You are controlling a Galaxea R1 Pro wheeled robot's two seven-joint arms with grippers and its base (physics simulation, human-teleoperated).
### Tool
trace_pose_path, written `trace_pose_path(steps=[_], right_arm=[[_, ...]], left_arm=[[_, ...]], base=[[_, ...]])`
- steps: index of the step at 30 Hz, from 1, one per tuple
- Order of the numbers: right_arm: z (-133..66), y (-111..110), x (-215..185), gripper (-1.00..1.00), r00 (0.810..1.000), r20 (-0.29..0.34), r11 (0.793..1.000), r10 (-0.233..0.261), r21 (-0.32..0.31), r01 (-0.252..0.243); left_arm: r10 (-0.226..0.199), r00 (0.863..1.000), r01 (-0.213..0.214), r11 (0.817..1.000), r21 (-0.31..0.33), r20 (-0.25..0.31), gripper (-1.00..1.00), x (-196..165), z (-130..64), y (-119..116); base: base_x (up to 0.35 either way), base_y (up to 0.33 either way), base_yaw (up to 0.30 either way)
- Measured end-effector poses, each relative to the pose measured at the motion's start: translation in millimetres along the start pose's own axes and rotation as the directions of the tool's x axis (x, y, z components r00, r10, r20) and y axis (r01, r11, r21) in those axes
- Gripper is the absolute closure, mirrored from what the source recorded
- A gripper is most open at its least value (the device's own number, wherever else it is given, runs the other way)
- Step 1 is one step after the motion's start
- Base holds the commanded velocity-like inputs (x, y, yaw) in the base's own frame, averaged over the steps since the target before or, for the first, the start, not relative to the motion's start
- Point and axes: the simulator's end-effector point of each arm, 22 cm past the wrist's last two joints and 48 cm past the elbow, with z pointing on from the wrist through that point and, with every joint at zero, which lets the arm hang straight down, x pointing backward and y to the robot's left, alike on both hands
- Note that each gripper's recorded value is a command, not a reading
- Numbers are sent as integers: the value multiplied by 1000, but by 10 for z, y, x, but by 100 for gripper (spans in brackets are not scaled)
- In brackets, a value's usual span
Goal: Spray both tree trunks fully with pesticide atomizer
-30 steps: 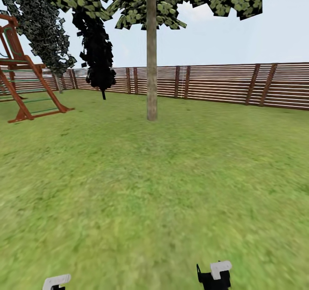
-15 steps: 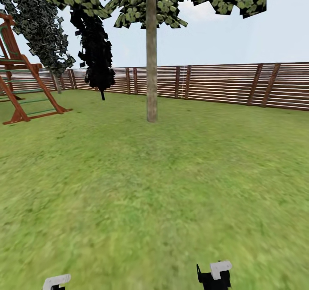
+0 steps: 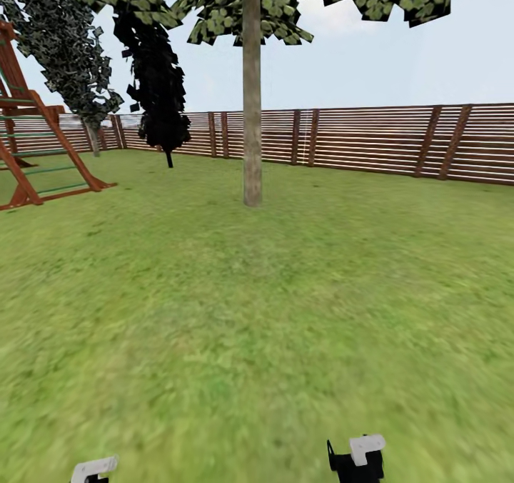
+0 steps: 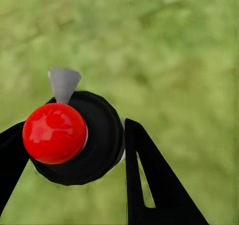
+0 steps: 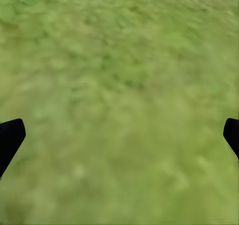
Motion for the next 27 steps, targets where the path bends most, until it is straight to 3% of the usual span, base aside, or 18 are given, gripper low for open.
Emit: trace_pose_path(steps=[27], right_arm=[[0, 3, 0, -100, 1000, 0, 1000, 0, -1, 0]], left_arm=[[0, 1000, 0, 1000, 0, -1, 100, 1, 0, 2]], base=[[336, 0, 0]])
